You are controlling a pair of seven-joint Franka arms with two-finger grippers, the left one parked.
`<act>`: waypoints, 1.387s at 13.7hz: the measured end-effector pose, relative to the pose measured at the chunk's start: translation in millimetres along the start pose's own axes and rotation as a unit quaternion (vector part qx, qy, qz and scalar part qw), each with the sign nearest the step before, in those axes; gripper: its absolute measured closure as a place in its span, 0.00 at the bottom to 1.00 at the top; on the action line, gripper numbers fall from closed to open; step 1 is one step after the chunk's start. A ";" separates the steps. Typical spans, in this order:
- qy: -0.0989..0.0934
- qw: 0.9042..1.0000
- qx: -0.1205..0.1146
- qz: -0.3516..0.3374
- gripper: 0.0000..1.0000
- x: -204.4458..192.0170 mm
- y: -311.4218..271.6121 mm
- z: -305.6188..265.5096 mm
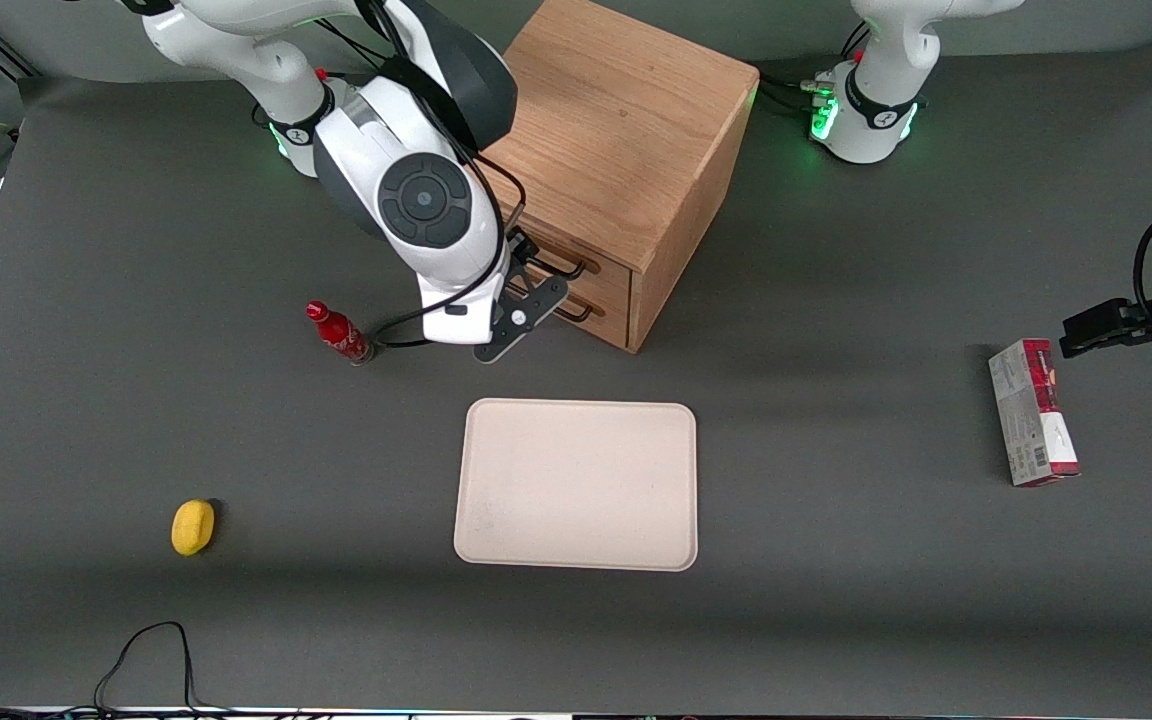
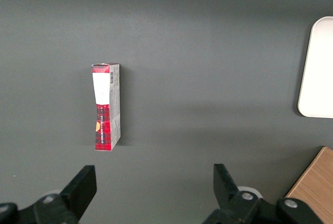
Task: Open upper drawer
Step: 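Hook the right gripper fingers around the upper drawer's black handle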
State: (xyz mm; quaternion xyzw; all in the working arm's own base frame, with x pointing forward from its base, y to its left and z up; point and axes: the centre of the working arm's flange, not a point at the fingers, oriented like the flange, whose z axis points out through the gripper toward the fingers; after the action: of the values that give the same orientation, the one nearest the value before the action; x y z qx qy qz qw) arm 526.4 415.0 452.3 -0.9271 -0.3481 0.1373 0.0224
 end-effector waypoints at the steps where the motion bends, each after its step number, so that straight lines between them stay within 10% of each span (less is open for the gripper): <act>1: -0.005 1.000 0.008 -0.003 0.00 1.7 -1.9 6.4; 19: -0.043 0.986 0.084 -0.134 0.00 12.5 -7.6 54.6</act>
State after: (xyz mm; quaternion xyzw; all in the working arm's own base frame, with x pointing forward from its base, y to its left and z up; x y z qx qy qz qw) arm 515.8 426.0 397.8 -0.8600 -0.4572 0.2016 0.1038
